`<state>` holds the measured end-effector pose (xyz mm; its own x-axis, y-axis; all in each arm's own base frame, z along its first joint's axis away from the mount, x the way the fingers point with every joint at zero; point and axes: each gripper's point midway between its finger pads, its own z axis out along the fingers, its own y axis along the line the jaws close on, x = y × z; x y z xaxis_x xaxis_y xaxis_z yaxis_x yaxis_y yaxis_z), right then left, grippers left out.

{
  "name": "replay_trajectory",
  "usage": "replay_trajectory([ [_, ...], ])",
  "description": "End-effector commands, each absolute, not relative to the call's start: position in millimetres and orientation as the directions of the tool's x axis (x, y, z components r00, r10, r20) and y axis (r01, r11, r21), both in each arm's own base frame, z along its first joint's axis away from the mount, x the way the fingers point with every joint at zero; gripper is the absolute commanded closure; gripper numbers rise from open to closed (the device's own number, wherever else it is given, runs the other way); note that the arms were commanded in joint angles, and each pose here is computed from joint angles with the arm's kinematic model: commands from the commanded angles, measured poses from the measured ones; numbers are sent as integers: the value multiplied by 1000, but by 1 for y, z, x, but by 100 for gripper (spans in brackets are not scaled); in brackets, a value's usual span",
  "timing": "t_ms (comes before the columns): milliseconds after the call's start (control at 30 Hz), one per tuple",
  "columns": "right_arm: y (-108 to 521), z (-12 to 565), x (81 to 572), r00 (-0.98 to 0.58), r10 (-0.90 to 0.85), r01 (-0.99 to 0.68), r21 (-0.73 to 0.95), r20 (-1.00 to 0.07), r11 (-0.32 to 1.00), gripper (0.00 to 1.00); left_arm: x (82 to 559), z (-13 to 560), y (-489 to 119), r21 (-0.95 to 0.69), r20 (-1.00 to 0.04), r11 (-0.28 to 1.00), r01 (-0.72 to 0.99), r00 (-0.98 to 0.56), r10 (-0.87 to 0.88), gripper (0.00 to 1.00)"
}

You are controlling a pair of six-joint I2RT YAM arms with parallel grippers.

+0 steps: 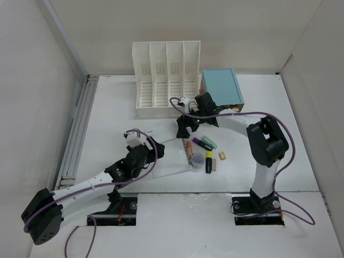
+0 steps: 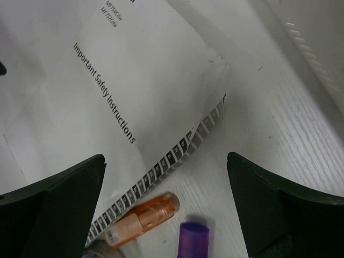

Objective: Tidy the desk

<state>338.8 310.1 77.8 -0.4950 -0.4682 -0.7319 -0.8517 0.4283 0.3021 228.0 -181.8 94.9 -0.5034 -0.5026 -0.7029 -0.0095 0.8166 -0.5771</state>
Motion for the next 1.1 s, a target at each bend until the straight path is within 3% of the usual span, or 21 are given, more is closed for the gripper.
replay_trajectory([
  [0, 334, 84, 351, -545, -393, -820, 375, -740, 432, 0, 232, 105, -189, -632, -688, 775, 18, -472, -551, 25],
  [267, 335, 55, 342, -609, -395, -780, 429, -688, 455, 0, 227, 77, -184, -629, -667, 777, -25, -496, -556, 33],
  [400, 339, 52, 331, -611, -403, -785, 453, -682, 423, 2, 223, 61, -190, -622, -651, 782, -28, -536, -537, 50],
  [500, 340, 52, 324, -616, -406, -784, 476, -675, 398, 12, 221, 43, -192, -596, -642, 801, -49, -569, -513, 50],
  [533, 340, 52, 324, -616, -406, -784, 476, -675, 398, 23, 221, 37, -192, -589, -637, 805, -62, -577, -511, 50],
  [633, 341, 52, 316, -621, -409, -783, 502, -669, 367, 45, 221, 32, -194, -586, -632, 808, -61, -588, -504, 50],
  [667, 342, 53, 315, -621, -408, -783, 508, -669, 358, 57, 220, 28, -196, -582, -628, 811, -61, -599, -496, 50],
  [867, 349, 66, 304, -609, -406, -792, 550, -682, 264, 86, 218, 24, -205, -591, -611, 806, -46, -627, -484, 53],
  [900, 350, 67, 302, -609, -406, -792, 557, -682, 252, 96, 219, 26, -208, -595, -606, 803, -41, -633, -481, 53],
  [1033, 351, 78, 297, -598, -406, -797, 566, -691, 211, 100, 223, 30, -213, -601, -606, 799, -37, -630, -485, 55],
  [1067, 350, 87, 300, -593, -394, -801, 561, -702, 206, 100, 223, 33, -212, -604, -607, 796, -35, -627, -488, 48],
])
